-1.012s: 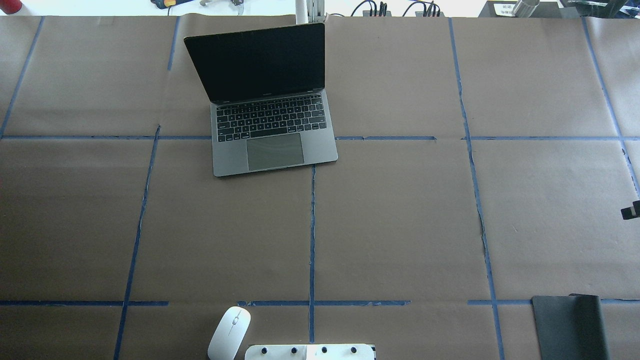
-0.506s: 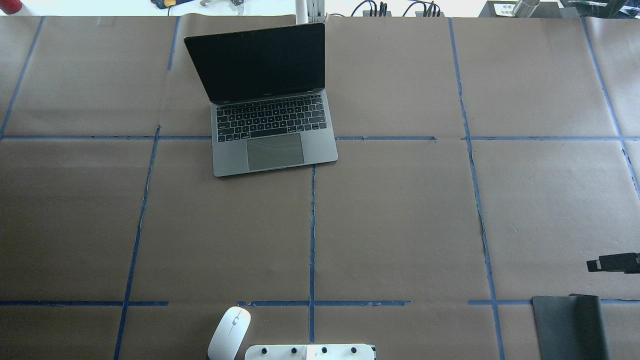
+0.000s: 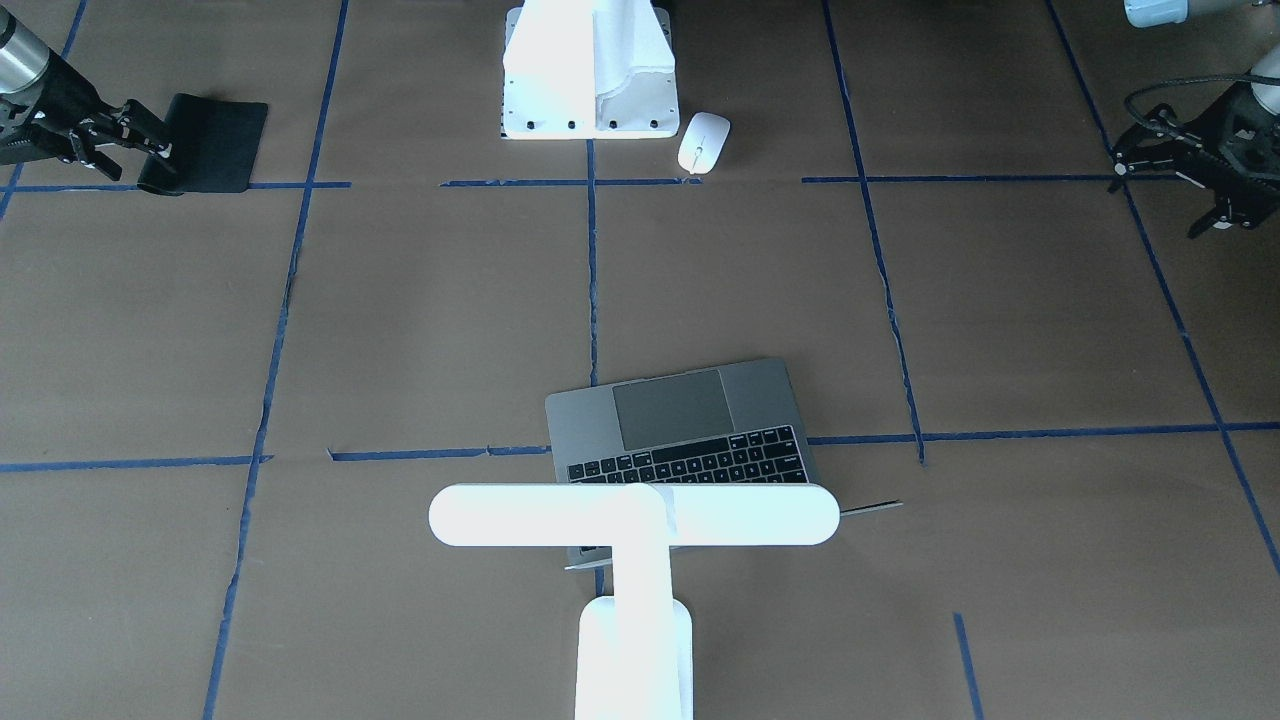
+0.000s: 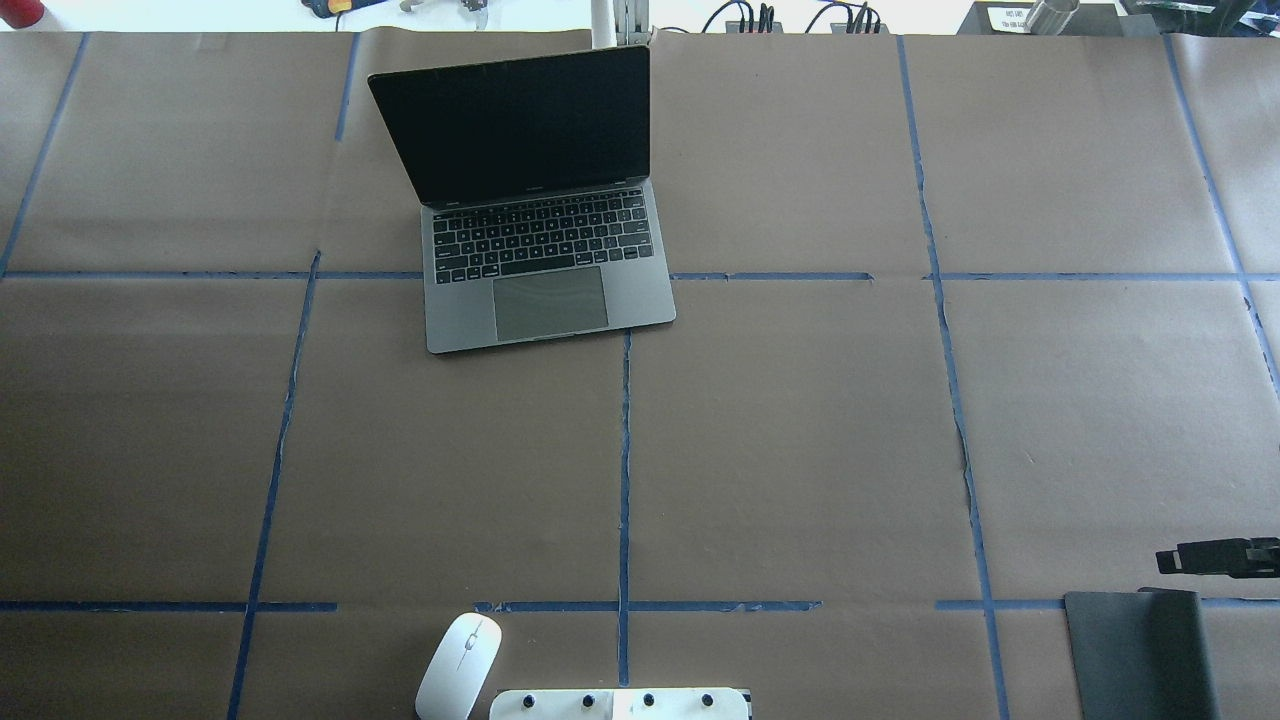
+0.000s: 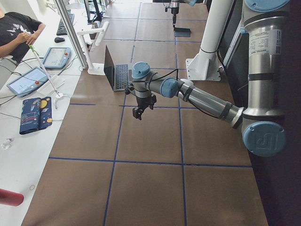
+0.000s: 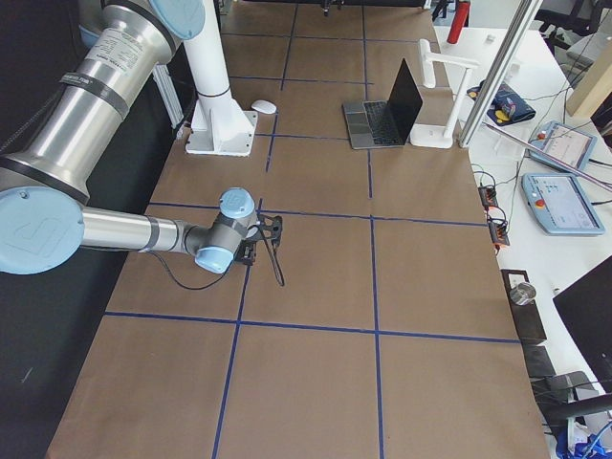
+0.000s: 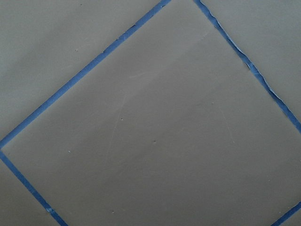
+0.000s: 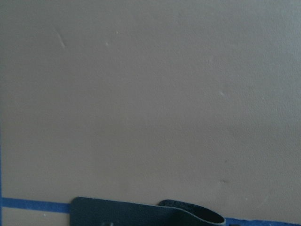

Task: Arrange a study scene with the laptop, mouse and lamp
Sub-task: 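Reach the right gripper down and grasp the grey mouse pad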

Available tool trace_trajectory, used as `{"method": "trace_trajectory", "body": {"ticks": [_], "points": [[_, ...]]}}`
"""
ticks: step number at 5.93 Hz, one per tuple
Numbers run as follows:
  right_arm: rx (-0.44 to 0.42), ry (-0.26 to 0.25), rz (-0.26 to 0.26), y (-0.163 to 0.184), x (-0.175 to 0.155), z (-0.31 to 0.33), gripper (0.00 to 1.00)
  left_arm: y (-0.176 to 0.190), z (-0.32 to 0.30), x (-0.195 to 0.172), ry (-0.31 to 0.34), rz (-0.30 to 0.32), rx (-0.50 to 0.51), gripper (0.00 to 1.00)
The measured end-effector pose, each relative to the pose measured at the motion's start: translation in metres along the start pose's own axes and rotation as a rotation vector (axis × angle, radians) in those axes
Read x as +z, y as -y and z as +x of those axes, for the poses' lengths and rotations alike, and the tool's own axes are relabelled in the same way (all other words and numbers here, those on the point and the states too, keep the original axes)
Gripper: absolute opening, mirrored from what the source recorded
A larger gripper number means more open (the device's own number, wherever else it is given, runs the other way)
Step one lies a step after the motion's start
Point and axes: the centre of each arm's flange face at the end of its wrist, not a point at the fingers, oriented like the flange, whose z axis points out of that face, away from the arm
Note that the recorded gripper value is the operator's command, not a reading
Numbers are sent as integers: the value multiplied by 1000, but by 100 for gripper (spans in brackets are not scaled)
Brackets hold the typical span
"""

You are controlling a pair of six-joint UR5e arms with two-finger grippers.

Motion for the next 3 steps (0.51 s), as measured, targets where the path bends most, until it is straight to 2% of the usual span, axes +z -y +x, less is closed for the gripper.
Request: {"method": "trace_trajectory", "body": {"ticks": [1, 2, 3], "points": [[-8, -25, -23, -7, 11, 7, 85, 0, 0, 0, 0, 0, 0, 100], [-14, -45, -41, -12, 19, 14, 37, 0, 0, -2, 2, 3, 0, 100], [-16, -56, -49, -15, 24, 17, 9, 0, 1, -4, 4, 8, 1, 100]]}}
